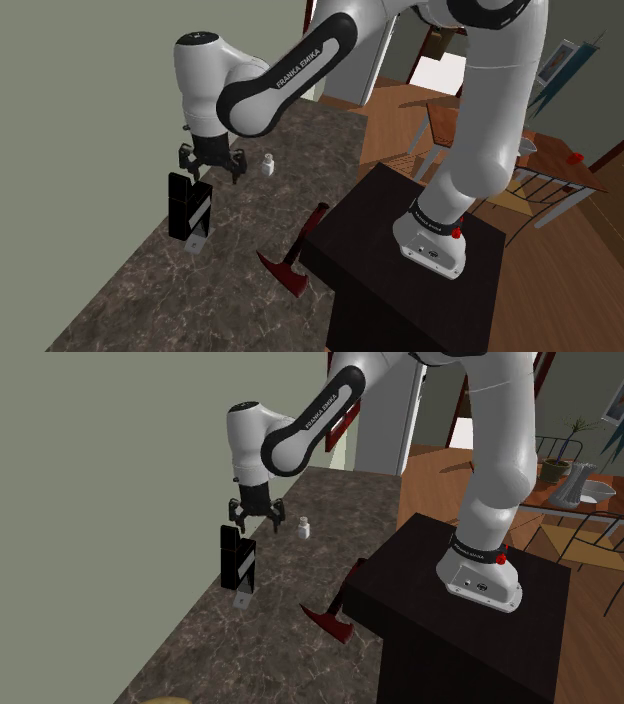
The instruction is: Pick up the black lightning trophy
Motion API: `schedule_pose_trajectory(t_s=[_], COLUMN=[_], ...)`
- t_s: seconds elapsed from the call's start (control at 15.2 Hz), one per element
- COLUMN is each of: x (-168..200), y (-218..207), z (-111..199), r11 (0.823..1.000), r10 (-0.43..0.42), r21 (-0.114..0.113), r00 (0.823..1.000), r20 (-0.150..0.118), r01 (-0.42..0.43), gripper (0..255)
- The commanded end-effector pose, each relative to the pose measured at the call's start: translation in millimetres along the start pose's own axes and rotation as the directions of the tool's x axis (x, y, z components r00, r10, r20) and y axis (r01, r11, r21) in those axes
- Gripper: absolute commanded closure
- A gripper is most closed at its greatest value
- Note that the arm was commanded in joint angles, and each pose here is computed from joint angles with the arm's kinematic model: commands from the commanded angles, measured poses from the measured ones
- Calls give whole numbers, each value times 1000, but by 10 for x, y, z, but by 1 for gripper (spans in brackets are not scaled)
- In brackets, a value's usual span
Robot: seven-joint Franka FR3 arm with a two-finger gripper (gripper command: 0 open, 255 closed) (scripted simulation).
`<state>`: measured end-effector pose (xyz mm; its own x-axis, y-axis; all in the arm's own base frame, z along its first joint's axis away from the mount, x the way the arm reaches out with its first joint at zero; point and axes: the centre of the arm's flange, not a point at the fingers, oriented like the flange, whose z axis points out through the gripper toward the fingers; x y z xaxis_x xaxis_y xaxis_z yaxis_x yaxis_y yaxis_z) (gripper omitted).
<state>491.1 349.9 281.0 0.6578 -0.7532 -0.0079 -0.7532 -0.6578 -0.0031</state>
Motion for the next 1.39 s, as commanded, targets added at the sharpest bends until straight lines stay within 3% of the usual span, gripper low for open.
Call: schedule_pose_trajectory(t_s=[0.0, 0.26, 0.86, 0.92, 1.32], x=[40, 109, 112, 109, 112], y=[-212, -591, -589, -589, -590], z=[164, 425, 825, 822, 825], r11=[999, 994, 994, 994, 994], r10=[42, 112, 112, 112, 112], r21=[0, 2, 2, 2, 2], r00=[999, 993, 993, 993, 993], r20=[-13, -31, -31, -31, -30], r01=[-42, -112, -112, -112, -112], gripper=[0, 0, 0, 255, 255])
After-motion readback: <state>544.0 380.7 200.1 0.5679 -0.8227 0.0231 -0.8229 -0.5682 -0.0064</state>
